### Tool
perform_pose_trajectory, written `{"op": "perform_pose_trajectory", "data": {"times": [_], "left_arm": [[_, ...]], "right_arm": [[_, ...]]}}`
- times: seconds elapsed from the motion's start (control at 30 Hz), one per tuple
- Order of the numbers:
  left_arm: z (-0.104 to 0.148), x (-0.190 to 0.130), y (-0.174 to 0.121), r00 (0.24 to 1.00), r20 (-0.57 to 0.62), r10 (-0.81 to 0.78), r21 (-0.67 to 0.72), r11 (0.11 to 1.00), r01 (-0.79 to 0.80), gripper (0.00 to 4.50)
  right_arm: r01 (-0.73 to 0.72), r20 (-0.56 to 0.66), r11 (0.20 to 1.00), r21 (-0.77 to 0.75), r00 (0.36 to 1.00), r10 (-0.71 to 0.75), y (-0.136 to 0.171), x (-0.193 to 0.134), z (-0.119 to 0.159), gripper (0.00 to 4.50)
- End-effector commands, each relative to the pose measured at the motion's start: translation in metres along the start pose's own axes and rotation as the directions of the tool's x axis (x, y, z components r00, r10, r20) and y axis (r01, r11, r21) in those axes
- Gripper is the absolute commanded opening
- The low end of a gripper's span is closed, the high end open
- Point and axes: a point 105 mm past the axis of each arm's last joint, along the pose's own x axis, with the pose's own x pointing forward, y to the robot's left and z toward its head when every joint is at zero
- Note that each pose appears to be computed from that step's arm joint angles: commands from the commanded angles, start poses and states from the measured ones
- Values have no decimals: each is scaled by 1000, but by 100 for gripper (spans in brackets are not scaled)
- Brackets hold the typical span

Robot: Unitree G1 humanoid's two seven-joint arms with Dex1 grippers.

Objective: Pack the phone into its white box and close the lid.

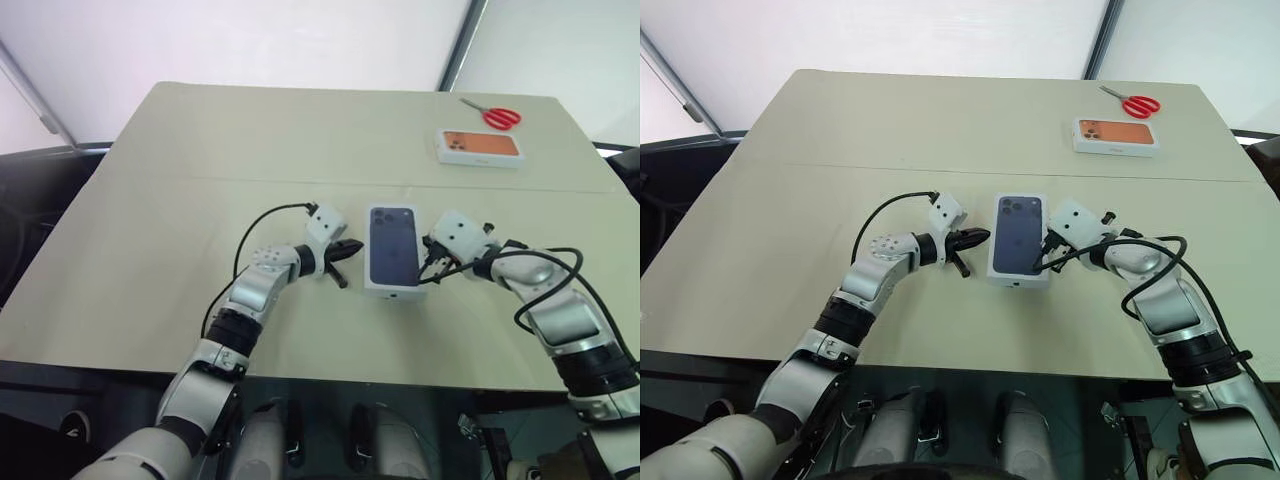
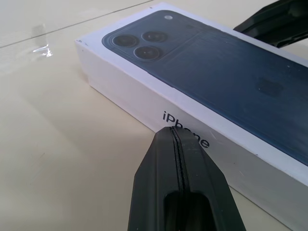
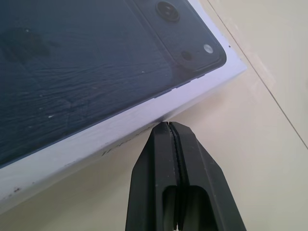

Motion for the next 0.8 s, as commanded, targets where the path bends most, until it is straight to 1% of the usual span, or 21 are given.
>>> {"op": "perform_pose_trajectory", "data": {"times": [0.03, 0.2, 0.3, 0.4, 0.43, 0.5, 0.57, 0.7, 0.8], "left_arm": [[18, 8, -11, 998, 55, -39, 31, 999, 37, 0], [6, 5, -16, 998, 26, -51, 40, 998, 50, 0], [3, 3, -18, 999, 19, -51, 33, 998, 51, 0], [3, -1, -10, 1000, 24, -18, 25, 1000, 18, 0], [5, -3, -6, 999, 34, -5, 29, 1000, 4, 0], [22, -7, 4, 997, 82, 14, 19, 1000, -15, 0], [37, -8, 13, 993, 115, 27, 22, 999, -30, 0], [55, 5, 24, 991, 129, 35, 71, 997, -45, 0], [64, 21, 24, 987, 155, 35, 40, 998, -42, 0]], "right_arm": [[15, 21, 1000, -4, 1000, -15, -3, -3, 5, 1], [3, 14, 1000, -21, 1000, -3, 2, -3, 3, 1], [-11, 34, 1000, -5, 999, 11, 6, -1, 8, 1], [23, 24, 999, -25, 999, -23, -2, -1, 8, 1], [41, 23, 999, -21, 999, -40, -9, -2, 8, 1], [115, 34, 993, -3, 993, -115, -33, -7, 10, 1], [170, 56, 985, 20, 984, -171, -50, -8, 16, 1], [228, 103, 972, 57, 967, -233, -66, -2, 28, 1], [212, 162, 966, 147, 958, -235, -65, 7, 42, 1]]}}
